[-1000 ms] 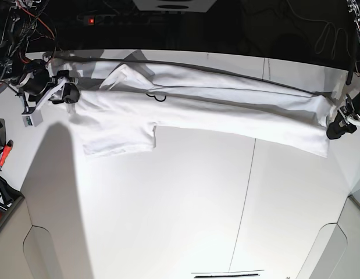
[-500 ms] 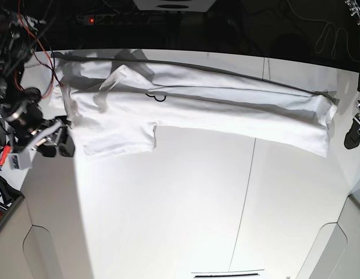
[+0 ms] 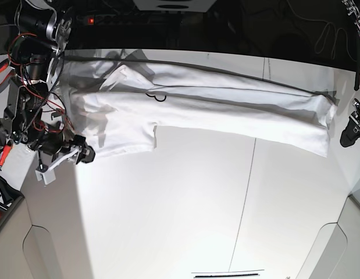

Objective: Layout the t-shirt on the table in an organized manner, then fold the t-shirt properly
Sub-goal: 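Grasp the folded shirt end near the collar with the right gripper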

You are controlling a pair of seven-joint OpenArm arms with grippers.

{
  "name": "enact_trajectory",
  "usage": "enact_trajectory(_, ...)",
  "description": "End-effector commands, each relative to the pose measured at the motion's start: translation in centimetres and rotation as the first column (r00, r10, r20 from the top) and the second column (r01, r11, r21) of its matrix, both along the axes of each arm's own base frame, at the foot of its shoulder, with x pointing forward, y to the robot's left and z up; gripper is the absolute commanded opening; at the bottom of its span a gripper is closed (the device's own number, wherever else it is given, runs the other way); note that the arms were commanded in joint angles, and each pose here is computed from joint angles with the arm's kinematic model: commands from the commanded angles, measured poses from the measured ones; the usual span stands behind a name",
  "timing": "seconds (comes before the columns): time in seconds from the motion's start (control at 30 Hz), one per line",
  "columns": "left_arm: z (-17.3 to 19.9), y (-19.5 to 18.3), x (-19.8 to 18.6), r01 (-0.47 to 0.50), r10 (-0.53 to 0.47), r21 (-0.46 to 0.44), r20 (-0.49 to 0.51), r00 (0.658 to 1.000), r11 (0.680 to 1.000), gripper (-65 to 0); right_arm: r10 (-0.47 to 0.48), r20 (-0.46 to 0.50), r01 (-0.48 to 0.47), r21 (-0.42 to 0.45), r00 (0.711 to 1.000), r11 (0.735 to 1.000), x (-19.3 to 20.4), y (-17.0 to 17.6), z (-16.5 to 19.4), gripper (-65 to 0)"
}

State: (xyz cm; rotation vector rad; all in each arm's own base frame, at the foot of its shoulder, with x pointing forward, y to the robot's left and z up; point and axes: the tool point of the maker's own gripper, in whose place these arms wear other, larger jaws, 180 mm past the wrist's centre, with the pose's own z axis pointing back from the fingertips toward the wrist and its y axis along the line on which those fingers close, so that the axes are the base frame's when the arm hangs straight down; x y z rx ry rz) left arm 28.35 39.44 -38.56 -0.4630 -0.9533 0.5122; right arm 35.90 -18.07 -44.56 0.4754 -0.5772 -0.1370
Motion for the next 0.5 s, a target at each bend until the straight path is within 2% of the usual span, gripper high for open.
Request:
enact_trajectory(0.0, 2.2, 1.1, 1.0, -0.002, 0.0, 0.029, 0.062, 0.998, 1.0, -44.7, -0.012, 0.046, 0.011, 0.007, 0.999, 1.0, 1.4, -0.4, 1.2, -32.0)
enact_trajectory(0.13, 2.3, 1.1, 1.0, -0.002, 0.0, 0.029, 0.063, 0.998, 1.0, -44.7, -0.012, -0.006, 0.012, 0.046, 1.0, 0.999, 0.5, 0.8, -0.3, -32.4)
enact_trajectory(0.17, 2.3, 1.1, 1.0, -0.002, 0.0, 0.029, 0.062, 0.998, 1.0, -44.7, -0.011, -0.009, 0.011, 0.061, 1.0, 0.998, 0.5, 1.2, -0.3, -35.4)
enact_trajectory(0.2, 2.2, 1.1, 1.0, -0.002, 0.0, 0.029, 0.062, 0.998, 1.0, -44.7, -0.008, -0.011, 0.008, 0.076, 1.0, 0.997, 0.4, 1.6, -0.3, -42.3)
enact_trajectory(0.27, 2.2, 1.1, 1.0, -0.002, 0.0, 0.029, 0.062, 0.998, 1.0, -44.7, -0.007, 0.003, 0.007, 0.124, 1.0, 0.992, 0.6, 2.4, 0.2, -63.2)
enact_trajectory(0.33, 2.2, 1.1, 1.0, -0.001, 0.0, 0.03, 0.061, 0.998, 1.0, -44.7, -0.022, 0.022, 0.018, 0.162, 1.0, 0.987, 1.0, 2.7, 0.8, -65.0)
enact_trajectory(0.47, 2.2, 1.1, 1.0, -0.001, 0.0, 0.029, 0.061, 0.998, 1.0, -44.8, -0.008, 0.052, 0.001, 0.143, 0.999, 0.99, 1.5, 2.5, 2.0, -65.0)
